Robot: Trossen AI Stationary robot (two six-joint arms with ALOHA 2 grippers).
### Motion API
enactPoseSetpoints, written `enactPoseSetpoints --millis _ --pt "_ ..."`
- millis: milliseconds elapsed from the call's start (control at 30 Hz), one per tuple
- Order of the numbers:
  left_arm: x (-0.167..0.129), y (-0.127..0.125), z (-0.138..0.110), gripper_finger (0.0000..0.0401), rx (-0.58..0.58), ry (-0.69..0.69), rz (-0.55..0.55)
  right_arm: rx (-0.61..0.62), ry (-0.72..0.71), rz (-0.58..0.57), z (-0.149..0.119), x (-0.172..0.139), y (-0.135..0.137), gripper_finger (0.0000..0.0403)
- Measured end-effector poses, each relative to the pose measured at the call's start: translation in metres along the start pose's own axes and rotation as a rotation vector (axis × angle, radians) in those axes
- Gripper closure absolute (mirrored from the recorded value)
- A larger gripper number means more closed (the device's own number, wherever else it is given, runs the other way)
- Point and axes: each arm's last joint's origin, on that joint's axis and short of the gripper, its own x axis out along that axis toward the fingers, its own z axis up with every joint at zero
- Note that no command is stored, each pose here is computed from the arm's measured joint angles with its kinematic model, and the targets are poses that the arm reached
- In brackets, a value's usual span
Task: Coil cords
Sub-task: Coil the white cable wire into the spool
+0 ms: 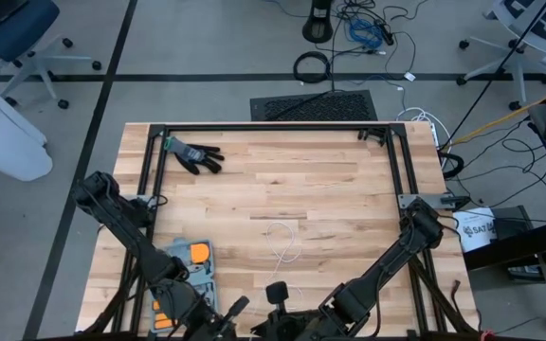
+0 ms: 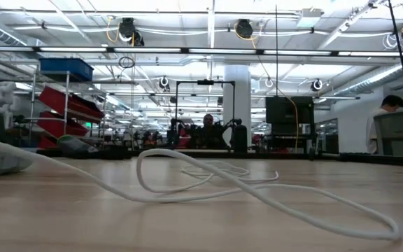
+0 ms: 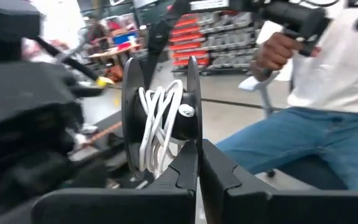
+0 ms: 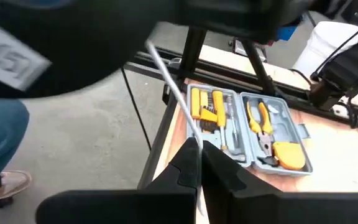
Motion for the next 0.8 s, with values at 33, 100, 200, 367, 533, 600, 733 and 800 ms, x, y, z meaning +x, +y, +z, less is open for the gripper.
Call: enactPoseSetpoints --millis 33,100,200,367,533,600,733,800 --pt "-0.001 0.000 0.001 0.0395 0.004 0.003 0.018 0.004 0.001 0.003 -0.002 0.000 0.002 0.0403" --pt "-0.002 0.001 0.003 0.0395 0.006 0.008 0.063 0.012 0.004 0.005 -0.003 0.000 0.004 0.0403" --pt "-0.005 0.001 0.007 0.0395 0.006 0.014 0.120 0.023 0.012 0.013 -0.007 -0.002 0.009 0.0403" --pt "-0.009 -0.002 0.011 0.0395 0.004 0.043 0.182 0.050 0.017 0.012 -0.013 -0.009 0.023 0.0403" --pt "-0.010 -0.008 0.011 0.0395 0.008 0.085 0.241 0.050 0.029 -0.011 -0.019 -0.019 0.037 0.0403" --pt "-0.011 -0.009 0.011 0.0395 0.010 0.099 0.270 0.052 0.027 -0.005 -0.020 -0.022 0.042 0.0403" --pt "-0.015 -0.009 0.015 0.0395 0.006 0.115 0.304 0.058 0.033 0.007 -0.022 -0.028 0.049 0.0403" --pt "-0.017 -0.010 0.016 0.0395 -0.009 0.128 0.318 0.063 0.049 0.000 -0.025 -0.030 0.052 0.0403"
